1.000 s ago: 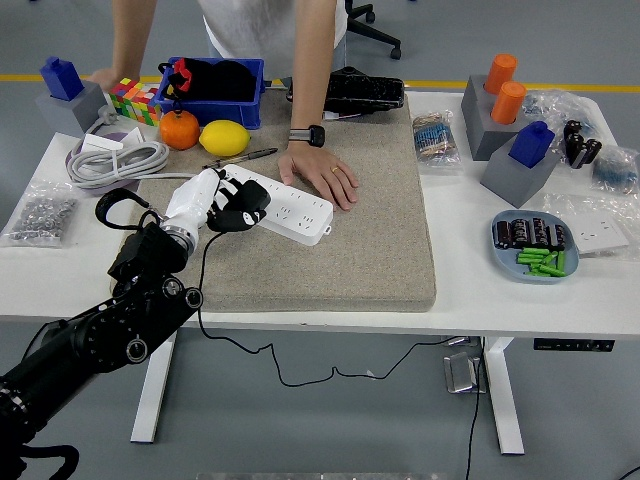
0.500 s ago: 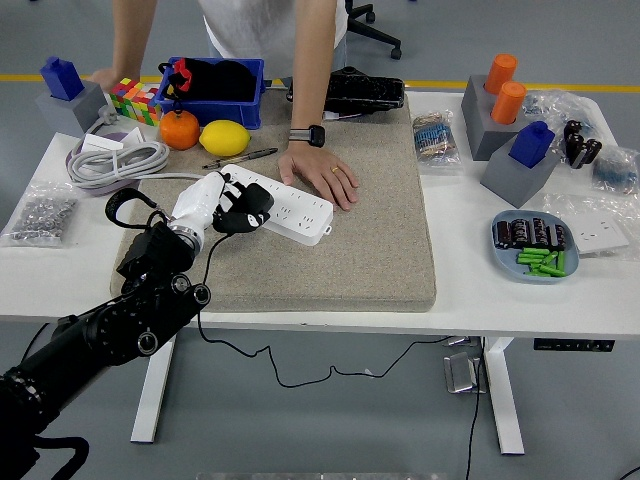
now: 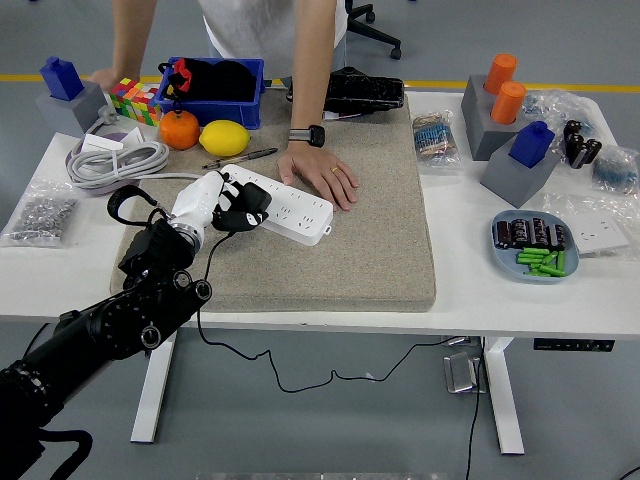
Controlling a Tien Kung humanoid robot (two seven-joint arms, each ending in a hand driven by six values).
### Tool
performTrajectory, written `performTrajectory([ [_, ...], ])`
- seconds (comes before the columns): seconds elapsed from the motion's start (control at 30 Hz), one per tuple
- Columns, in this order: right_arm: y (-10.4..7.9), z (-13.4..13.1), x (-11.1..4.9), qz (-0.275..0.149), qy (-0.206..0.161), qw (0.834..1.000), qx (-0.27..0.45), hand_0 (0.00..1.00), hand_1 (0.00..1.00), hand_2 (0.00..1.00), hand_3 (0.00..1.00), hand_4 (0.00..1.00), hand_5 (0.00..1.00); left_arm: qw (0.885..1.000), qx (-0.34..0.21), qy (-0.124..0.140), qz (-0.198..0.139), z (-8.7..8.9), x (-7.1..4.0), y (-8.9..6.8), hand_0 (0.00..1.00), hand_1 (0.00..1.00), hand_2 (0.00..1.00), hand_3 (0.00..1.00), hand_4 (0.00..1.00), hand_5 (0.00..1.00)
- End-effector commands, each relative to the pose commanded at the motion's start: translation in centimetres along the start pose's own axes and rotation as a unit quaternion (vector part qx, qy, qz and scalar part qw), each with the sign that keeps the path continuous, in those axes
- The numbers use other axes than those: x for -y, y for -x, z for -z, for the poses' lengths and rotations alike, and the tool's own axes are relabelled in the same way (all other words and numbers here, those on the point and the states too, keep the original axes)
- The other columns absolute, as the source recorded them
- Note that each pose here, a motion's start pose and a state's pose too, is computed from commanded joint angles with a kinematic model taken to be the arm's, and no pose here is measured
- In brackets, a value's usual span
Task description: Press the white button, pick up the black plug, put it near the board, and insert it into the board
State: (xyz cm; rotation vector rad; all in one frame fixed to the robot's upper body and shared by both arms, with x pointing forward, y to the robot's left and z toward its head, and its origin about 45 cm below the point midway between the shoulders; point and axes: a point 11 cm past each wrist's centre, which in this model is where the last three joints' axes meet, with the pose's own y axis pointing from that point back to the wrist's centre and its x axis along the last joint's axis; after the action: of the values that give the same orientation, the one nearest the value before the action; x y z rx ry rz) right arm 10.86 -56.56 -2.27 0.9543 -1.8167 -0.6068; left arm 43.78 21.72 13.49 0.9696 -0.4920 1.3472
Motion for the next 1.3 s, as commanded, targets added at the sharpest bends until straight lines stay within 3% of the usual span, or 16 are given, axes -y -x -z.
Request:
performTrajectory([
  [0.47, -0.07, 0.23, 0.02, -0.001, -0.003, 1.0, 0.001, 0.669, 0.607, 0.569, 0.578, 0.632, 0.347, 1.0, 0.006, 0.007, 0.0, -0.97, 0.15, 0.15, 0.233, 0.225, 0.244, 0.52, 0.372, 0.002],
  [1.3, -0.04, 0.36, 0.02, 0.0, -0.004, 1.0, 0.002, 0.67, 0.606, 0.569, 0.579, 0.632, 0.347, 1.0, 0.022, -0.011, 0.007, -0.25, 0.33, 0.37, 0.229, 0.228, 0.246, 0.527, 0.387, 0.002],
])
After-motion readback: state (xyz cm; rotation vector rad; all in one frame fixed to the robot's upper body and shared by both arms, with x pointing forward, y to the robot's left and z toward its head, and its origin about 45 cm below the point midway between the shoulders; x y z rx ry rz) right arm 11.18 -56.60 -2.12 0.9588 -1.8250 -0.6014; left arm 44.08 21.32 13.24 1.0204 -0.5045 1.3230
